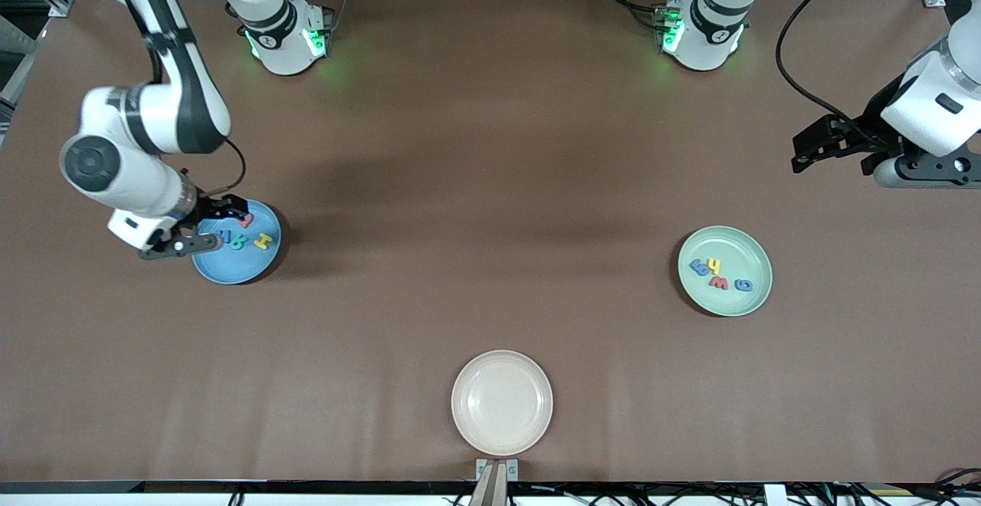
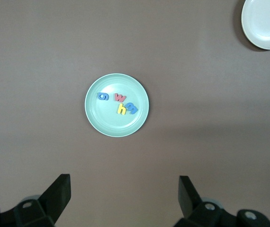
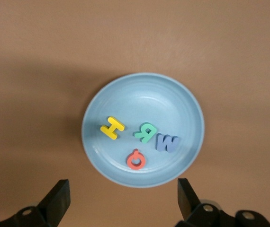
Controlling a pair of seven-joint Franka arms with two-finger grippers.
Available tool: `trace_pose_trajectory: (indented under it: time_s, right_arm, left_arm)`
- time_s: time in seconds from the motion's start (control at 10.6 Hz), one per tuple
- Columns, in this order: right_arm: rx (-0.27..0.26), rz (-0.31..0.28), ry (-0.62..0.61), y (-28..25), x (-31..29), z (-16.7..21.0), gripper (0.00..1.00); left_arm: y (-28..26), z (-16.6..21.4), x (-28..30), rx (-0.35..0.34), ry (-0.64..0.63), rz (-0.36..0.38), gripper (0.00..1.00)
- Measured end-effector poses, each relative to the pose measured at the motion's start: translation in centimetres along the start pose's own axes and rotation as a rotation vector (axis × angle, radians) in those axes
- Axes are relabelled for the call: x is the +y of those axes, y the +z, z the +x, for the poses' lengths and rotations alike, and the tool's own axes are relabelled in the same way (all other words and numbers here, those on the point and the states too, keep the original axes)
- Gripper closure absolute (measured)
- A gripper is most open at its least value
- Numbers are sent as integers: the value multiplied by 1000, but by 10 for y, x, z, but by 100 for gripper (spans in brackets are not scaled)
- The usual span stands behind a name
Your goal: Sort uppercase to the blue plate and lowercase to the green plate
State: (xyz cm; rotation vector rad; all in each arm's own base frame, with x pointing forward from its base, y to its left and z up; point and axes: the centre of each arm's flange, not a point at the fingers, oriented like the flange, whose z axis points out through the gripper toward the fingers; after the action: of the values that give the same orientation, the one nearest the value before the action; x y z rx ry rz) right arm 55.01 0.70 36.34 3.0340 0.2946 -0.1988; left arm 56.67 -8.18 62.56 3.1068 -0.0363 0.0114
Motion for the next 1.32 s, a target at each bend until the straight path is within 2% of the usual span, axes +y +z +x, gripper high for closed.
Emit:
trace_pose_trajectory:
  time_s: [0.28, 0.47, 0.66, 0.85, 1.32]
  right_arm:
    - [58, -4, 38, -125, 17, -11, 0]
    - [107, -7, 60, -184, 27, -15, 0]
    - [163, 32, 87, -218, 35, -20, 0]
    - [205, 38, 141, -248, 36, -30, 0]
    - [221, 43, 191, -265, 26, -38, 0]
  left_arm:
    - [0, 0, -1, 0, -2, 0, 0]
    - [-1, 0, -1, 1, -2, 0, 0]
    - [0, -1, -2, -4, -4, 1, 0]
    - [0, -2, -2, -12, -4, 2, 0]
    - [-6, -5, -6, -22, -10, 3, 0]
